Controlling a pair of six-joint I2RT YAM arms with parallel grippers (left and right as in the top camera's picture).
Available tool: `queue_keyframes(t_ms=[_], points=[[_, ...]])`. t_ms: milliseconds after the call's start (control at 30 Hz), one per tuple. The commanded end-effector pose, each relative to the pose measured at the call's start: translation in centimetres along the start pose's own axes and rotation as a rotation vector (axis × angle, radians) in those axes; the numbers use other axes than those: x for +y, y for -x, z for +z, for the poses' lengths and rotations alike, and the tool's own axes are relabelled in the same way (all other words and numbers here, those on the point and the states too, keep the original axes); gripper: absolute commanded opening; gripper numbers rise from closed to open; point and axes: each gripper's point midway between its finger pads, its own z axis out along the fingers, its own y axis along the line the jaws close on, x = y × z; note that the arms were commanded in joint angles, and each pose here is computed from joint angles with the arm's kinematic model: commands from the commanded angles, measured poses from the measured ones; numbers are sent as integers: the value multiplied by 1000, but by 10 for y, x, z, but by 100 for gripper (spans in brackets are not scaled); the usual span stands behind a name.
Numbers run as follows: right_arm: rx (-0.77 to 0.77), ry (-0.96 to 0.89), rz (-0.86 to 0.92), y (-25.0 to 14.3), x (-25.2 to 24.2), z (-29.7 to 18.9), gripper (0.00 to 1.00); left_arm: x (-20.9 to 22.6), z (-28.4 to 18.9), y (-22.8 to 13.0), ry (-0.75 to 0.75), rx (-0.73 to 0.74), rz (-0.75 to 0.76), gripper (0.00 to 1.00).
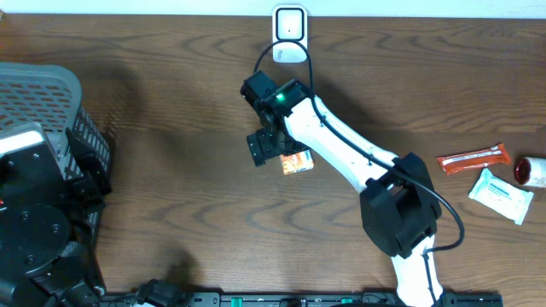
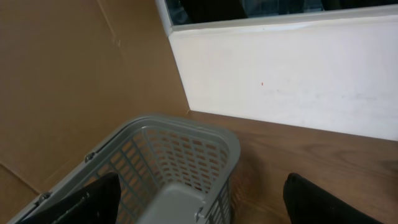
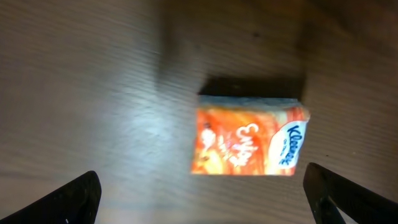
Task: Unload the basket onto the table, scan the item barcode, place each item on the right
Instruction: 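Lift the tissue box and hold its barcode under the scanner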
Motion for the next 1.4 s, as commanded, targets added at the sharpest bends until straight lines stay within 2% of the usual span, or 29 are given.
queue_keyframes(t_ms=[0, 267, 633, 833, 933, 1367], points=[[64, -30, 54, -4, -19, 27, 99, 1, 1, -1, 13, 3, 2, 84], [30, -29, 41, 10, -34, 31, 99, 1, 1, -1, 12, 3, 2, 84], [108, -34, 41, -19, -39, 70, 99, 1, 1, -1, 12, 3, 2, 84], [86, -26, 45, -13, -39, 70, 85, 1, 1, -1, 13, 3, 2, 84], [73, -22, 49, -10, -40, 71, 74, 1, 1, -1, 13, 3, 2, 84], [83, -26, 61, -5, -44, 56, 65, 1, 1, -1, 13, 3, 2, 84]])
